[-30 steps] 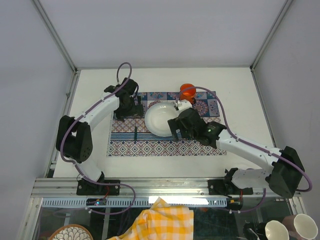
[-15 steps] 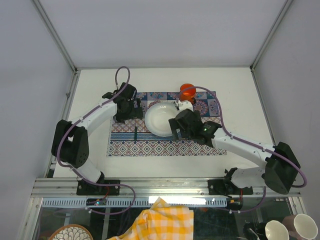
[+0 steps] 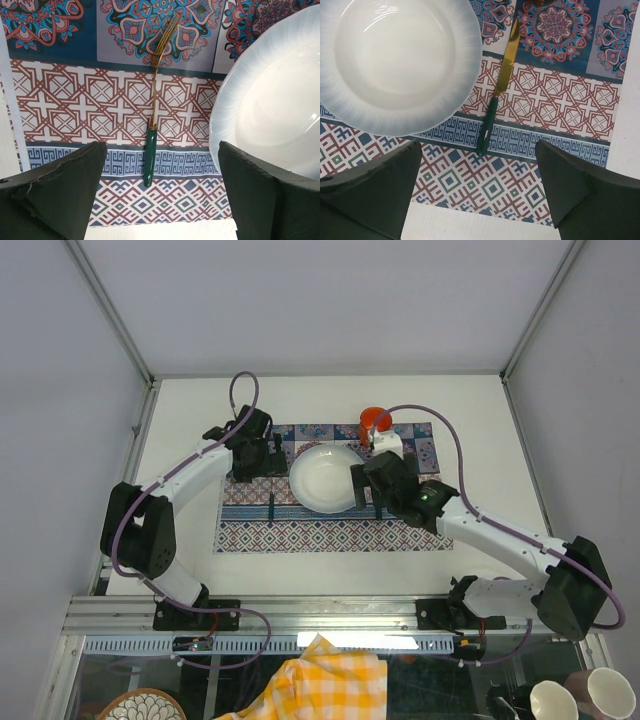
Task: Set the dinner table for one person
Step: Reset both arms
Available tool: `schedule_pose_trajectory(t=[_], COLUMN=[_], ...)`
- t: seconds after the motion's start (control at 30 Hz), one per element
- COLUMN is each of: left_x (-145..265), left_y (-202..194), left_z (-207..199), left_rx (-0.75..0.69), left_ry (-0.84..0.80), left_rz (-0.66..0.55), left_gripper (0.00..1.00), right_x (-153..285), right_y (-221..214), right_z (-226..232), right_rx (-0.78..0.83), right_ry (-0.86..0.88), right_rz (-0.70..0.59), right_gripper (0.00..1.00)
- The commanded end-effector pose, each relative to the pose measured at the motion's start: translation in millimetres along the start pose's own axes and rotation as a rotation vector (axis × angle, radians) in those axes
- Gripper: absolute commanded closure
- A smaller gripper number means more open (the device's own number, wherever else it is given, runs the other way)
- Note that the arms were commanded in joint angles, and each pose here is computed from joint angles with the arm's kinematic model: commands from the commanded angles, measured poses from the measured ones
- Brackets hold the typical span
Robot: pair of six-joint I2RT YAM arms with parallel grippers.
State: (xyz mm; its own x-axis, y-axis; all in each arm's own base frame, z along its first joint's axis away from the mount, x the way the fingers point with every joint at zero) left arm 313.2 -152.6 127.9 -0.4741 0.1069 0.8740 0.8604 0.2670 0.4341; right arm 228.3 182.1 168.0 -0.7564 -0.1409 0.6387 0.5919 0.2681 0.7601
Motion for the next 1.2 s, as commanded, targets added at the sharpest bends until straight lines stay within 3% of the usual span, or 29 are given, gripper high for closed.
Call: schedule_pose_trajectory(t=[0.0, 1.17], left_x=[19.0, 52.6], left_y=[14.2, 3.7], left_z=[-17.9, -26.3], left_rx=[-0.015, 0.042], left_ry=[-0.096, -0.165], left_rz=[-0.076, -0.092], left_gripper=[0.01, 0.01], right_x=[4.5, 40.6], right_y=[18.8, 3.8], right_z=[-5.5, -36.1], right_rx=[-0.101, -0.194], right_ry=[-0.011, 0.016], right_rz=[-0.075, -0.096], right_gripper=[0.0, 0.0])
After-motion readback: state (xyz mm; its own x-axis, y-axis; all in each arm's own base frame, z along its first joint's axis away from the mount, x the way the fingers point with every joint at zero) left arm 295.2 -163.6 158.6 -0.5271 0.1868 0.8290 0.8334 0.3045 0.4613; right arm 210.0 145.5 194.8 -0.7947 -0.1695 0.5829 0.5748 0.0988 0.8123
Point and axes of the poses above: each gripper's point midway between its finger pads, its own x axis back along the fingers, its own z axis along the line the jaws close on, y = z × x, the point moved 4 cm from there along x, back along the fingers, and after that the axes turned 4 degrees about x, right-handed, at the moved point
